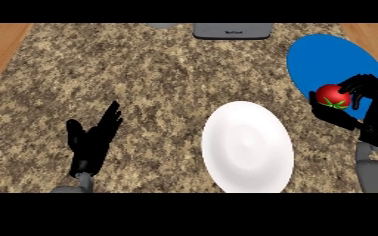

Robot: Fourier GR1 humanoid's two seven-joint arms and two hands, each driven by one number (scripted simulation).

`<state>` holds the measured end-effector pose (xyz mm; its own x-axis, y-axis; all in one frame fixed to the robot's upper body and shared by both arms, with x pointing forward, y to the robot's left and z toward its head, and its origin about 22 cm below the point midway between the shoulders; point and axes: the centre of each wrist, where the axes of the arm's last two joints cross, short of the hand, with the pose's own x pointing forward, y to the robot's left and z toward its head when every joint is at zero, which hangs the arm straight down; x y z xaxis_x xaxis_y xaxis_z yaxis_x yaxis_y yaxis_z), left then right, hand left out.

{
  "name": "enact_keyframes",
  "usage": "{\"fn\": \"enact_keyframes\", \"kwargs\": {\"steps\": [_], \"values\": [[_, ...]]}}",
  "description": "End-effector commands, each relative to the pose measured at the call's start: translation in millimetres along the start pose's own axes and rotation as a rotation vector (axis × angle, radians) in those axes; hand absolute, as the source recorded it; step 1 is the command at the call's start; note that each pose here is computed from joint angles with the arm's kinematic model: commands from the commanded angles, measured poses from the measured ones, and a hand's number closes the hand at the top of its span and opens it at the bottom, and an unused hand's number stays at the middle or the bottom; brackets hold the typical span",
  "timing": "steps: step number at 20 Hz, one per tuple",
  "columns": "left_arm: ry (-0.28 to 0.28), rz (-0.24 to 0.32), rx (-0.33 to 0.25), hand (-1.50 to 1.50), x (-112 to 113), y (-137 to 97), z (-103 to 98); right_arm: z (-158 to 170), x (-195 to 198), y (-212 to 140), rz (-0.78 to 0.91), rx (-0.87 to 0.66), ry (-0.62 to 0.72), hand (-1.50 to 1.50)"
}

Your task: Pick the tomato from the plate and place it in the plate

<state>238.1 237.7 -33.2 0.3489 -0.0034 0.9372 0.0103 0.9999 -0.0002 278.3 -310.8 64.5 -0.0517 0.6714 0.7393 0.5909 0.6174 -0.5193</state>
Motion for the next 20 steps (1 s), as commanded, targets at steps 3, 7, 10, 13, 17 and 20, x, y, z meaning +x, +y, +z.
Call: {"fn": "enact_keyframes", "kwargs": {"steps": [3, 7, 10, 13, 17, 20], "values": [[0.006, -0.005, -0.02, 0.0, -0.7, 15.9, -2.4, -60.8, -47.7, -2.7, 0.012, -0.118, 0.03, 1.5], [0.015, -0.014, -0.018, 0.0, 2.4, -5.1, -11.5, -91.5, -74.2, -17.3, 0.01, -0.097, 0.043, 1.5], [0.016, -0.005, -0.015, 0.0, 0.8, -4.1, 0.3, -105.1, -81.2, -7.9, 0.017, -0.104, 0.035, 1.5], [0.006, -0.025, -0.04, 0.0, 5.8, 2.6, -3.0, -113.7, -91.8, -15.9, 0.035, -0.113, 0.03, 1.5], [-0.008, -0.022, -0.054, 0.0, 16.3, -12.3, -8.3, -112.0, -110.2, -34.0, 0.154, 0.015, 0.239, 1.5], [-0.027, -0.037, -0.069, 0.0, 23.2, -7.1, -9.1, -102.0, -124.8, -40.3, 0.252, 0.142, 0.269, -1.5]]}}
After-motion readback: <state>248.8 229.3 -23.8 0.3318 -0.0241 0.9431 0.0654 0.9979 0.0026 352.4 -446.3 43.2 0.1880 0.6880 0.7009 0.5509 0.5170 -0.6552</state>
